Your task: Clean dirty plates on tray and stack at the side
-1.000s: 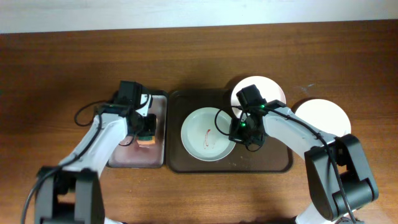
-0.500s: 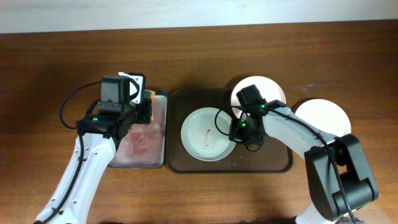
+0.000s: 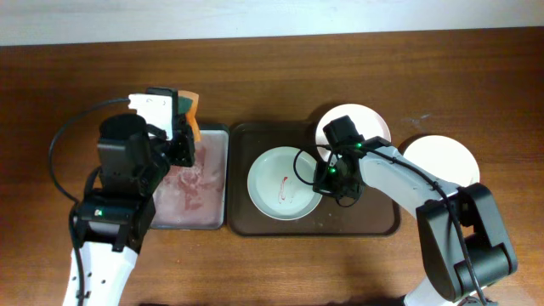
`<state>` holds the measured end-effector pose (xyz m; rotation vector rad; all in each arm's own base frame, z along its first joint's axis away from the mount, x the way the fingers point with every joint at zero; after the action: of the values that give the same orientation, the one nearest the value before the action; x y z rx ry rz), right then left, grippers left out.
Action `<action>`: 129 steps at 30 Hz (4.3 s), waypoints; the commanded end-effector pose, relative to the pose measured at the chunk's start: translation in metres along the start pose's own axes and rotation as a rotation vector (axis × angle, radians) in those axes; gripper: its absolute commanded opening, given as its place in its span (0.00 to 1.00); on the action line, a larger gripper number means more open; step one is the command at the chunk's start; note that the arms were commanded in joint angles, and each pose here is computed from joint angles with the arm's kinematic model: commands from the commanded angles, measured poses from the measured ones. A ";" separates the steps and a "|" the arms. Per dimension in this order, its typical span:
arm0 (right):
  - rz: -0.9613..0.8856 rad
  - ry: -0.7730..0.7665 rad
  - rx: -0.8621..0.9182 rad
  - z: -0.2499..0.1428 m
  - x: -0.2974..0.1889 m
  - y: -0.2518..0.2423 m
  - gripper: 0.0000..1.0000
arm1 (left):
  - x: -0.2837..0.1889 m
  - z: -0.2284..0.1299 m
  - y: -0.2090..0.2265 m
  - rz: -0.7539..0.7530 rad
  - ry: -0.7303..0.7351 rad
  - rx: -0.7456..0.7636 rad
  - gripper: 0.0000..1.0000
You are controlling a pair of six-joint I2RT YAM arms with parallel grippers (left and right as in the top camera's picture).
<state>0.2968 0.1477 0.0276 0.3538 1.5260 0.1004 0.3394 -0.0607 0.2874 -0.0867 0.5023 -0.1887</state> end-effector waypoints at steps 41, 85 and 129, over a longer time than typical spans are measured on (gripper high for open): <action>-0.020 0.004 -0.012 -0.002 0.002 -0.002 0.04 | 0.105 -0.168 -0.135 -0.319 0.738 -0.272 0.00; -0.571 -0.473 -0.480 0.038 -0.138 0.007 0.04 | 0.107 -0.205 0.037 0.094 0.858 -0.006 0.00; -0.146 0.053 0.043 -0.003 0.020 -0.008 0.04 | 0.125 -0.258 -0.162 0.018 0.881 -0.455 0.00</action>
<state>0.3018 0.1514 0.0247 0.2869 1.5496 0.0073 0.2960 -0.2562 0.0399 -0.4753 1.4159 -0.1483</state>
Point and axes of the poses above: each gripper's point midway between its finger pads, its own x axis out along the fingers, its own y axis along the line the jaws close on, z = x × y, the point moved 2 cm from there along -x, back along the fingers, and after that the axes turned 3 degrees about -x, right-handed, at the moved point
